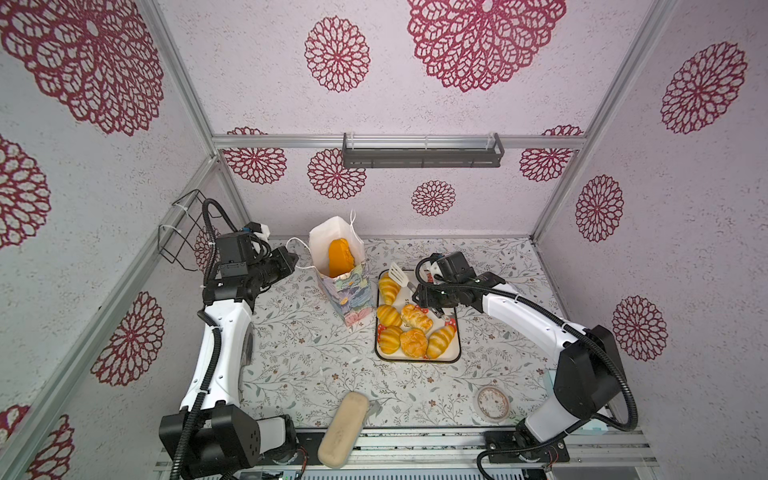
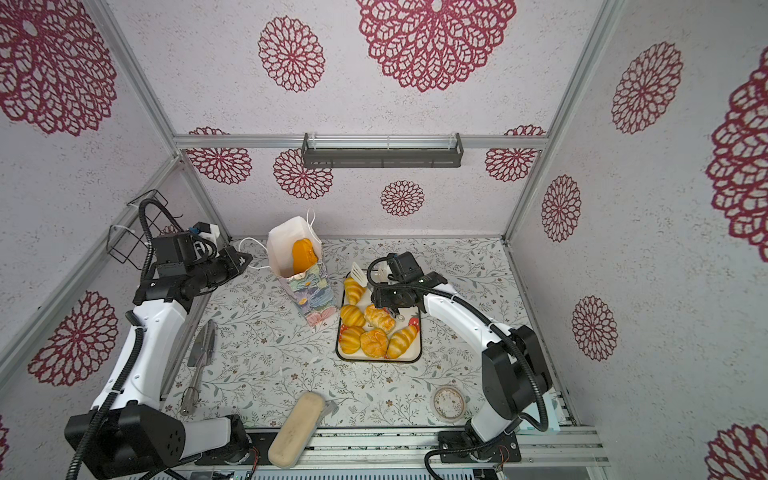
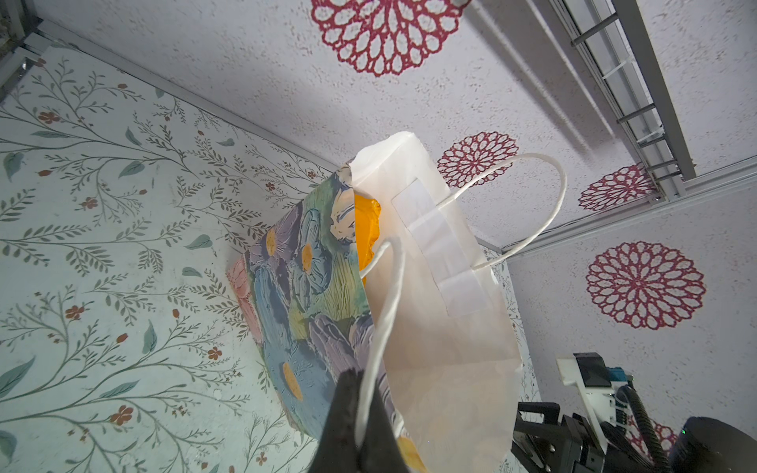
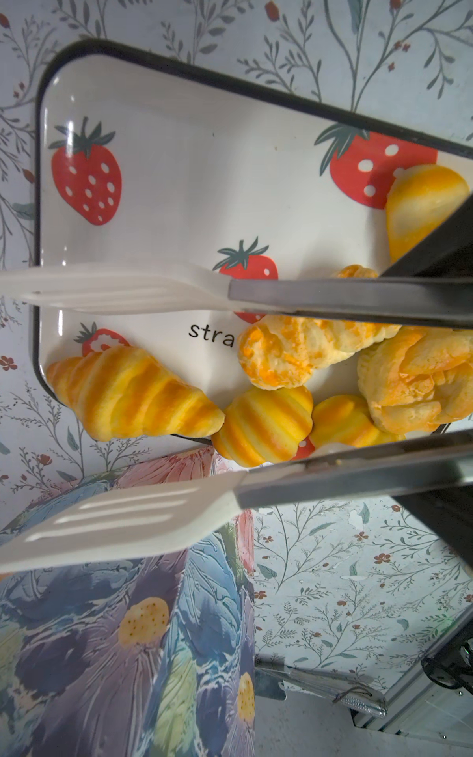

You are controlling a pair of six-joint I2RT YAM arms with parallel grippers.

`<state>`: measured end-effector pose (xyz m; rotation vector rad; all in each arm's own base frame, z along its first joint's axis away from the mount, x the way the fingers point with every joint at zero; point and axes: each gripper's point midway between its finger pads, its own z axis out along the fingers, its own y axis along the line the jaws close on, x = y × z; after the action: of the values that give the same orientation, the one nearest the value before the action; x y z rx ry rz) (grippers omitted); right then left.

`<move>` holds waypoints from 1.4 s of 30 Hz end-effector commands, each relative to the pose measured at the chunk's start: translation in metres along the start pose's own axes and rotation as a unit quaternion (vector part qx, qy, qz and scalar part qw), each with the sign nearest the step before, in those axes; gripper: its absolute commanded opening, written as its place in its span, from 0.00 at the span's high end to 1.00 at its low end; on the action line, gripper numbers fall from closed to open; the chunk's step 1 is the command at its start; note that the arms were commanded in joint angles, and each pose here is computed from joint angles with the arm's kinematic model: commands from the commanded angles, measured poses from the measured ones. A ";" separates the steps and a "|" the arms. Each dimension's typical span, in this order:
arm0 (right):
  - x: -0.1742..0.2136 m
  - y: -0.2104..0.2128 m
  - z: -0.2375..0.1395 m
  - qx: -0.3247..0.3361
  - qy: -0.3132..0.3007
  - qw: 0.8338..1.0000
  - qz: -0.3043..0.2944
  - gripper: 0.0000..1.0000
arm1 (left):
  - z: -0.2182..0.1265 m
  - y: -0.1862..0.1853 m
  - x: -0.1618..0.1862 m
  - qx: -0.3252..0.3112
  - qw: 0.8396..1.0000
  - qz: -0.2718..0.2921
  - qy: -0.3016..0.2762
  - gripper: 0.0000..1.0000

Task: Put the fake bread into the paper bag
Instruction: 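Lower the tongs with the right gripper and pinch a croissant on the tray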

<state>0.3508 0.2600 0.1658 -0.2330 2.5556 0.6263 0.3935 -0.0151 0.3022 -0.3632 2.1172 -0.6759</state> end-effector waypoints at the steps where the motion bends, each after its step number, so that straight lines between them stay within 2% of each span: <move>1: -0.011 0.007 -0.001 -0.021 -0.018 1.000 0.009 0.36 | 0.002 0.002 0.002 -0.001 1.000 -0.003 0.003 1.00; 14: -0.006 0.006 0.026 -0.031 0.003 0.999 0.017 0.34 | 0.003 0.003 0.002 -0.002 1.000 -0.003 0.003 1.00; 42: -0.007 0.008 0.057 -0.037 0.029 0.999 0.018 0.34 | 0.002 0.004 0.002 -0.003 1.000 -0.005 0.003 1.00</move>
<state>0.3682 0.2861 0.1078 -0.2301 2.6622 0.6844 0.3935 -0.0150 0.3024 -0.3632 2.1167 -0.6760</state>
